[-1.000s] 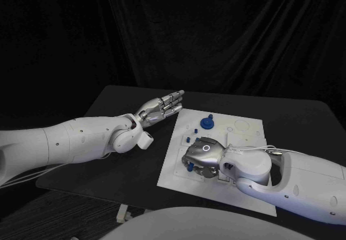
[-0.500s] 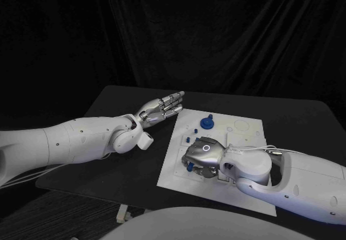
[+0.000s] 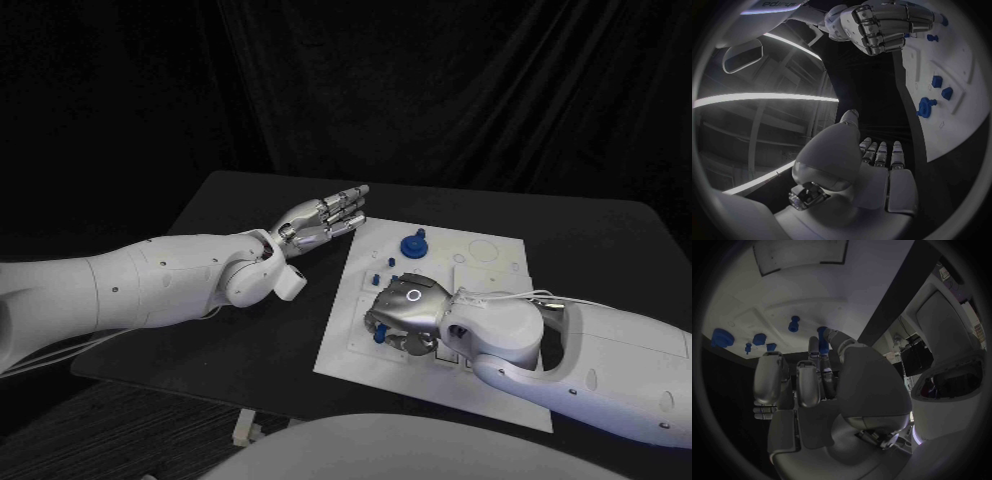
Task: Assemble the parts on the task board
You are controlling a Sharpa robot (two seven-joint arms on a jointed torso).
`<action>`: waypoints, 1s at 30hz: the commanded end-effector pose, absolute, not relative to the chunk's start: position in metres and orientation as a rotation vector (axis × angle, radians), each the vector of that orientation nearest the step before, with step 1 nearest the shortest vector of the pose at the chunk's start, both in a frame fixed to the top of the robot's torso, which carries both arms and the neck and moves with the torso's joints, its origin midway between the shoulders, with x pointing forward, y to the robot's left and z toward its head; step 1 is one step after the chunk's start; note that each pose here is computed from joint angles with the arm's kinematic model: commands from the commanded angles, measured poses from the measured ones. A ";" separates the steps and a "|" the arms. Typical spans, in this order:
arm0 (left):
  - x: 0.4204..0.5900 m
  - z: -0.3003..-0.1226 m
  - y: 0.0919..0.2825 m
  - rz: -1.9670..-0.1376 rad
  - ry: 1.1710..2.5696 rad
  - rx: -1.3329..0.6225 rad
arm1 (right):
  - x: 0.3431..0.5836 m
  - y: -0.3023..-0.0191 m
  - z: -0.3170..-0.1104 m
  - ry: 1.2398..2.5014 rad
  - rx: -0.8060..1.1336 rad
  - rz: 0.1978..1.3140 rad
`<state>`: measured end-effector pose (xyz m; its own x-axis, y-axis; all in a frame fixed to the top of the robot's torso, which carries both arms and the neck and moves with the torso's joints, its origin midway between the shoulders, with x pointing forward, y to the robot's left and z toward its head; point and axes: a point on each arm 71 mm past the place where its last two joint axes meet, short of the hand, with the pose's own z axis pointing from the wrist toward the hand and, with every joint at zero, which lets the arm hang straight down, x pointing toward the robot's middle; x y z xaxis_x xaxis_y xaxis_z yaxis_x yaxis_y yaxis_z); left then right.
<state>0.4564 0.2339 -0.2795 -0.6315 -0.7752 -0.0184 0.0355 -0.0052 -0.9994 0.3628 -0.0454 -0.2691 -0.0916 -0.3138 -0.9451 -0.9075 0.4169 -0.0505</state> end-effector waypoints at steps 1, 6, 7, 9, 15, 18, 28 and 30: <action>0.456 -0.280 0.232 -1.724 1.664 -0.779 | 0.362 -0.046 -0.270 1.633 -1.101 0.709; 0.456 -0.280 0.232 -1.723 1.669 -0.781 | 0.363 -0.048 -0.270 1.634 -1.100 0.708; 0.456 -0.281 0.232 -1.723 1.670 -0.781 | 0.363 -0.048 -0.270 1.634 -1.100 0.708; 0.456 -0.281 0.232 -1.722 1.671 -0.782 | 0.363 -0.049 -0.270 1.635 -1.100 0.708; 0.456 -0.281 0.232 -1.722 1.675 -0.783 | 0.363 -0.052 -0.269 1.619 -1.089 0.721; 0.456 -0.281 0.232 -1.722 1.677 -0.784 | 0.363 -0.054 -0.268 1.606 -1.081 0.732; 0.455 -0.282 0.231 -1.722 1.683 -0.786 | 0.364 -0.057 -0.267 1.606 -1.050 0.770; 0.455 -0.282 0.231 -1.722 1.685 -0.787 | 0.364 -0.057 -0.267 1.601 -1.047 0.776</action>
